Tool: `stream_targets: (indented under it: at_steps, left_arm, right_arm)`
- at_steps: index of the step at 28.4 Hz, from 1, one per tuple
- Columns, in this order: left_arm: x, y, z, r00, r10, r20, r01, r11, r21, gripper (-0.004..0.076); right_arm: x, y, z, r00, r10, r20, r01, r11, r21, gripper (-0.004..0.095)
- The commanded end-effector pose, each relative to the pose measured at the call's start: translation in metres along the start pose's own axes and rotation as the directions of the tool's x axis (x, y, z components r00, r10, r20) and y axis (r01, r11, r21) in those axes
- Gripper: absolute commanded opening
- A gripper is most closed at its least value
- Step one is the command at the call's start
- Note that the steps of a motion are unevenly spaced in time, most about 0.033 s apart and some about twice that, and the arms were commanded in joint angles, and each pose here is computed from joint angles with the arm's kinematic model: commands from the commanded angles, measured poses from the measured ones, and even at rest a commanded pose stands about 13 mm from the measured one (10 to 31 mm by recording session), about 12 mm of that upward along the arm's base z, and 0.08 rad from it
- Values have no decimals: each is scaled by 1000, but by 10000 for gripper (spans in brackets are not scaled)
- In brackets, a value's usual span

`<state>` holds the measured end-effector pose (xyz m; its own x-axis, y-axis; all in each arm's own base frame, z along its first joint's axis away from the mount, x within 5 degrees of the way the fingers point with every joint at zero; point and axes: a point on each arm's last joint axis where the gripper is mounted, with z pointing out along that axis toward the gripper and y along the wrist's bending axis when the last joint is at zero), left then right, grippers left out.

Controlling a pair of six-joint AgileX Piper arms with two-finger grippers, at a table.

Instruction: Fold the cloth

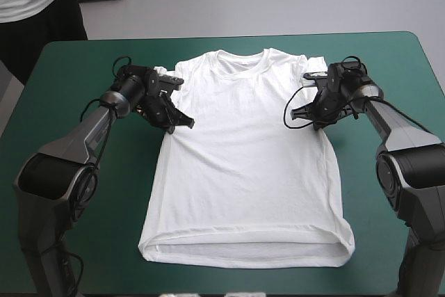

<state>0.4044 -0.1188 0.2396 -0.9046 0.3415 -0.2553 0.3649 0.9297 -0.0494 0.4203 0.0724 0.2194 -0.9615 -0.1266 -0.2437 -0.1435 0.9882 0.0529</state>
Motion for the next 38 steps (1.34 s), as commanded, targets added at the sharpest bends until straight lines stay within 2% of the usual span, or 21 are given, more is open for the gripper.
stream_targets:
  at_steps: [1, 4, 8, 11, 17, 22, 27, 32, 35, 38]
  left_arm:
    - [-9, -7, -80, 977, 22, 214, -17, 1000, -24, -10]
    - [-9, -10, -114, 955, 30, 294, -21, 999, -32, -10]
    - [3, -15, -172, 911, 44, 409, -28, 999, -45, -10]
    - [12, -18, -200, 880, 51, 472, -30, 998, -53, -10]
    - [28, -22, -240, 815, 61, 576, -30, 998, -63, -10]
    - [30, -27, -267, 741, 55, 669, -34, 998, -44, -10]
    - [25, -29, -302, 594, 66, 802, -29, 998, -60, -10]
    - [12, -27, -322, 426, 89, 900, -7, 995, -95, -10]
    - [-2, -25, -322, 353, 94, 931, 2, 995, -101, -10]
    - [-19, -23, -314, 323, 94, 942, 8, 995, -102, -9]
  right_arm:
    - [-2, -1, -59, 992, -2, 122, 3, 1000, -2, -17]
    - [0, -7, -97, 980, 10, 200, -10, 1000, 1, -17]
    - [11, -12, -169, 932, 34, 360, -31, 999, -15, -17]
    - [20, -10, -198, 905, 31, 425, -24, 999, -23, -17]
    - [28, -1, -238, 852, 51, 522, -3, 996, -91, -17]
    - [26, 5, -276, 779, 65, 624, 25, 991, -134, -17]
    - [26, 9, -317, 654, 68, 753, 58, 988, -140, -17]
    - [16, 8, -333, 551, 62, 832, 74, 990, -123, -17]
    - [4, 6, -334, 505, 50, 862, 78, 992, -103, -17]
    - [-13, -4, -326, 485, 73, 871, 56, 992, -115, -17]
